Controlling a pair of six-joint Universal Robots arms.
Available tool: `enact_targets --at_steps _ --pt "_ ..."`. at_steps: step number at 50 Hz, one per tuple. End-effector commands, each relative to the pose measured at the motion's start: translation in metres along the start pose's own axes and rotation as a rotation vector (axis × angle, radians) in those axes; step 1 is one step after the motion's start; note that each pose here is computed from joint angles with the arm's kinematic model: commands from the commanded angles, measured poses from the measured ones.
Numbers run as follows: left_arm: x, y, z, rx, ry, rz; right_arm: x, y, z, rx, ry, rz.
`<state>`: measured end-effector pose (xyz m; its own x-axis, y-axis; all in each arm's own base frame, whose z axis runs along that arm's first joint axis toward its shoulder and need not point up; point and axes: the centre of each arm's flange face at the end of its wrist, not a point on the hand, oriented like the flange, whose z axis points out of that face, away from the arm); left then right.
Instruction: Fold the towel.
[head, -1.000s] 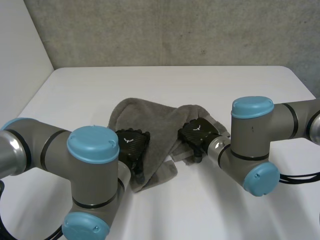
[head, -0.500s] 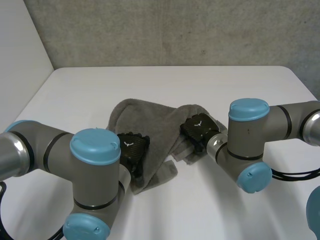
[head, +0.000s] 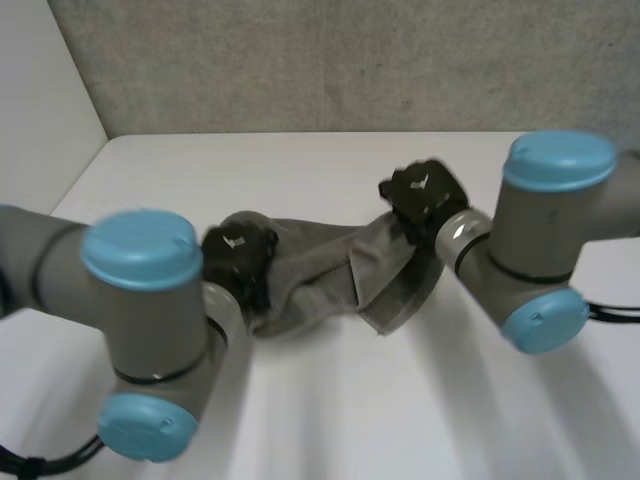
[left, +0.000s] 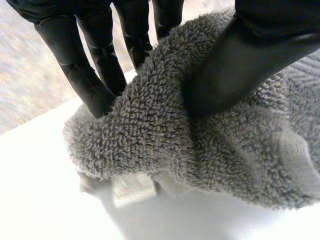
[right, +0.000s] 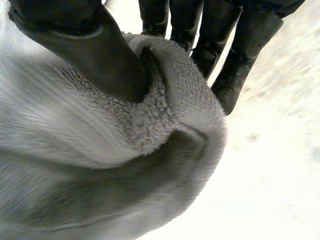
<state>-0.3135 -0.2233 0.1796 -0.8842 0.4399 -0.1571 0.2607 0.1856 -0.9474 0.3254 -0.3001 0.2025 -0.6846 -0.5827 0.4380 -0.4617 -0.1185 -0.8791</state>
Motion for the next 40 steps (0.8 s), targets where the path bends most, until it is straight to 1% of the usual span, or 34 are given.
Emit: enact_targets --at_steps 1,3,6,8,9,11,12,14,17,19,20,22,25,27,28,30,33,35,36,37,38,39,40 --pt "-0.041 -0.062 -0.013 0.158 -0.088 -0.056 0.065 -0.064 -0.038 0.102 0.138 -0.022" --pt "-0.055 -0.09 -0.026 0.226 -0.113 -0.073 0.089 -0.087 -0.059 0.099 0.173 -0.024" --pt "-0.061 -0.102 -0.031 0.253 -0.116 -0.078 0.096 -0.09 -0.066 0.067 0.174 -0.025" --pt "-0.075 -0.121 -0.035 0.287 -0.109 -0.081 0.106 -0.088 -0.074 0.0 0.172 -0.052" --pt "-0.075 -0.121 -0.035 0.288 -0.109 -0.081 0.106 -0.088 -0.074 0.0 0.172 -0.052" --pt "-0.094 -0.128 -0.032 0.265 -0.107 -0.073 0.107 -0.083 -0.079 -0.054 0.145 -0.104" --pt "-0.094 -0.129 -0.032 0.264 -0.107 -0.073 0.107 -0.083 -0.079 -0.054 0.145 -0.104" --pt "-0.102 -0.125 -0.027 0.194 -0.07 -0.045 0.104 -0.081 -0.08 -0.067 0.122 -0.141" --pt "-0.099 -0.117 -0.022 0.145 -0.035 -0.029 0.102 -0.079 -0.079 -0.071 0.11 -0.147" --pt "-0.092 -0.094 -0.006 0.03 0.02 0.014 0.097 -0.075 -0.078 -0.078 0.083 -0.143" --pt "-0.092 -0.094 -0.006 0.029 0.02 0.015 0.097 -0.075 -0.078 -0.078 0.083 -0.143" --pt "-0.088 -0.076 0.008 -0.062 0.05 0.07 0.095 -0.062 -0.068 -0.106 0.051 -0.13" --pt "-0.087 -0.067 0.015 -0.101 0.062 0.098 0.091 -0.053 -0.059 -0.122 0.029 -0.124" --pt "-0.087 -0.061 0.032 -0.127 0.064 0.167 0.087 -0.044 -0.048 -0.139 0.014 -0.129" --pt "-0.087 -0.061 0.032 -0.127 0.063 0.167 0.087 -0.044 -0.048 -0.139 0.014 -0.129" --pt "-0.091 -0.072 0.049 -0.08 0.046 0.235 0.092 -0.047 -0.034 -0.101 0.039 -0.125" --pt "-0.095 -0.085 0.056 -0.034 0.019 0.255 0.097 -0.051 -0.024 -0.055 0.069 -0.125" --pt "-0.106 -0.126 0.059 0.104 -0.064 0.26 0.105 -0.065 -0.005 0.108 0.151 -0.086" --pt "-0.106 -0.126 0.059 0.104 -0.065 0.26 0.105 -0.065 -0.005 0.109 0.152 -0.085" --pt "-0.111 -0.151 0.056 0.197 -0.104 0.252 0.109 -0.077 0.0 0.22 0.199 -0.038" --pt "-0.114 -0.177 0.05 0.308 -0.136 0.233 0.119 -0.09 -0.002 0.332 0.253 0.023" --pt "-0.114 -0.178 0.05 0.309 -0.137 0.233 0.119 -0.09 -0.002 0.334 0.253 0.023" --pt "-0.115 -0.199 0.045 0.416 -0.155 0.198 0.129 -0.107 -0.013 0.451 0.299 0.082"
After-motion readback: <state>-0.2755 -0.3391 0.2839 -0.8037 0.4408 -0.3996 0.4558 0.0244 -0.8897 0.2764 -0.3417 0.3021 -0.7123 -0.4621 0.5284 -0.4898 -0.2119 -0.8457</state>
